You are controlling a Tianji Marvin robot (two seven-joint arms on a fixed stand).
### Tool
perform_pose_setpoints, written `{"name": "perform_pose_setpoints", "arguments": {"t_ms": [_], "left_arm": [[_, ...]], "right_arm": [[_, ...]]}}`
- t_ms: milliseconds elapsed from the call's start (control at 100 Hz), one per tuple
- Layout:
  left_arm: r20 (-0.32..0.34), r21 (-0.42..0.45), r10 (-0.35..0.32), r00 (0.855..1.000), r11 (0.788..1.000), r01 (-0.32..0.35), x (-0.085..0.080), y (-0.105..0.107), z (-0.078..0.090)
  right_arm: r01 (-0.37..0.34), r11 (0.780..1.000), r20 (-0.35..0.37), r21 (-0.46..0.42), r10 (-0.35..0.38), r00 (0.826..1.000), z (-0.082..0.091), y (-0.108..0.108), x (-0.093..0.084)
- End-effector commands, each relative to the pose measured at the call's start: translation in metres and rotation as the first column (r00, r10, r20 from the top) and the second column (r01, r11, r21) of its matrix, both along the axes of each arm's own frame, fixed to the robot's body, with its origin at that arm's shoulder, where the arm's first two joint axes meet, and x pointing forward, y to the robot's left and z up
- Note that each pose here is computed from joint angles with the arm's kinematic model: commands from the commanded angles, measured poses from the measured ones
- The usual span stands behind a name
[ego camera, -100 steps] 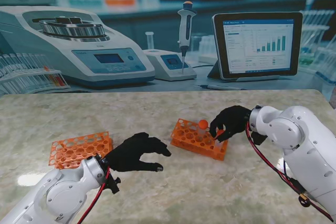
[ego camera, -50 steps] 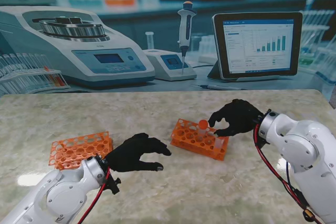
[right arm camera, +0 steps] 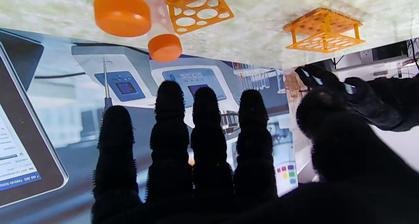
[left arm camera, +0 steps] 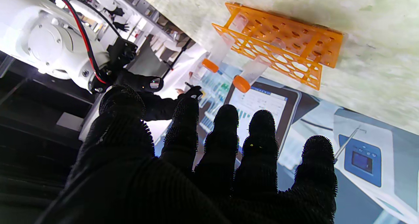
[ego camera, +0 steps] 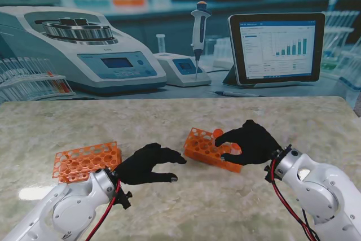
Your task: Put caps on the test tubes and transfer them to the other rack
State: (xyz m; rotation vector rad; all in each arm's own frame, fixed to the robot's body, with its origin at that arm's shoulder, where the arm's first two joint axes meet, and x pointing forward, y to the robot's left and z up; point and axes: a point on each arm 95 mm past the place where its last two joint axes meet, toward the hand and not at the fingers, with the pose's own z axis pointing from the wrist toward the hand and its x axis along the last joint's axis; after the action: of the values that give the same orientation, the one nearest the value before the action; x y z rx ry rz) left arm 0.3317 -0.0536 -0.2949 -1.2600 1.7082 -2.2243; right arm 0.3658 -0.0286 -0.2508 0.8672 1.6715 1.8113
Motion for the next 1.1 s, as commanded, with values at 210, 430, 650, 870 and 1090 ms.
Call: {"name": "perform_pose_setpoints", "arguments": {"t_ms": [210, 430, 650, 870, 1090], "left_arm": [[-0.032, 0.024, 0.012, 0.999, 1.0, -0.012, 0.002, 0.002, -0.005], [-0.045, 0.041, 0.026, 0.999, 0.999, -0.024, 0.004, 0.004, -0.007], [-0.05, 0.047, 0.046, 0.998, 0.998, -0.043, 0.006, 0.004, -0.007], [-0.056, 0.045, 0.052, 0.997, 0.998, -0.05, 0.007, 0.003, -0.006], [-0.061, 0.044, 0.056, 0.997, 0.998, -0.053, 0.007, 0.003, -0.007]], "right_arm": [[0.012, 0.996, -0.044, 0.086, -0.008, 0.999, -0.031, 0.008, -0.038], [0.029, 0.991, -0.052, 0.129, -0.022, 0.998, -0.046, 0.008, -0.055], [0.059, 0.985, -0.068, 0.16, -0.049, 0.997, -0.06, 0.006, -0.059], [0.065, 0.984, -0.084, 0.168, -0.052, 0.995, -0.062, 0.009, -0.056], [0.058, 0.983, -0.066, 0.172, -0.047, 0.997, -0.061, 0.011, -0.057]]}}
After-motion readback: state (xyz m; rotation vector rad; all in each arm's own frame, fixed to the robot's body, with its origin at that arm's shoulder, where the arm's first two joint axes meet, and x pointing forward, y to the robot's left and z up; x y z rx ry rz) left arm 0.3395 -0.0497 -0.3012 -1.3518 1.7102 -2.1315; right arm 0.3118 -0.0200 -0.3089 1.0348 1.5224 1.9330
